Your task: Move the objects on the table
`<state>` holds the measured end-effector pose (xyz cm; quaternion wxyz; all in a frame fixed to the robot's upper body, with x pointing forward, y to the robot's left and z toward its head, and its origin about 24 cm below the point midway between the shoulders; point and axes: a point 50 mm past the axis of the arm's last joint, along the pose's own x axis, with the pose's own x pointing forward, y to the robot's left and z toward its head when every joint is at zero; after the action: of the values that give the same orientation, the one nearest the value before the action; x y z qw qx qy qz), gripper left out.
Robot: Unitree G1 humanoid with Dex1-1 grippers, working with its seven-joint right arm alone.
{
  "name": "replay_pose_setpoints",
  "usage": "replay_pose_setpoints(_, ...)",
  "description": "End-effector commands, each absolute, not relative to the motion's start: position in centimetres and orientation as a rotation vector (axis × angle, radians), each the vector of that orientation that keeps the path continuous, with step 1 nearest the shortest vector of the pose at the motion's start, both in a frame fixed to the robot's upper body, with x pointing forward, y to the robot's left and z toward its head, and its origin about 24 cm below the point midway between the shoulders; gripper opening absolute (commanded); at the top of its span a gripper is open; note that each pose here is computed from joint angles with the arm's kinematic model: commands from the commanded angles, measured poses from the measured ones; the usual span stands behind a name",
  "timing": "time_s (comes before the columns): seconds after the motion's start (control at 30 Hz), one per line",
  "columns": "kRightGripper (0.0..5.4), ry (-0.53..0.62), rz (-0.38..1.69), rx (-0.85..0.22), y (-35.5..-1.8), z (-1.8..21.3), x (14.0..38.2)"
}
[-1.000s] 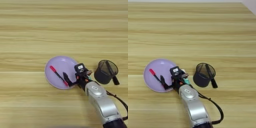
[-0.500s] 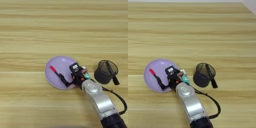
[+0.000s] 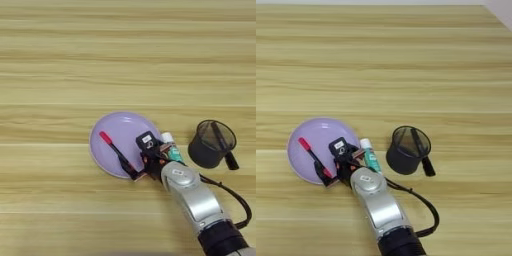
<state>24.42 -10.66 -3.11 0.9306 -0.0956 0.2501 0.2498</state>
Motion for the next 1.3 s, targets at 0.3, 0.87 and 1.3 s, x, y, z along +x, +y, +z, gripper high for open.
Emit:
replay_pose_setpoints(0.3,5.38,0.401,0.544,-0.237,-9.9,-1.1,26.7)
replay_pose_setpoints(0.87,5.38,0.446,0.552,-0.241,-10.2,-1.8,27.2)
replay_pose_setpoints(1.3,5.38,0.476,0.579,-0.255,-10.1,-2.2,27.4)
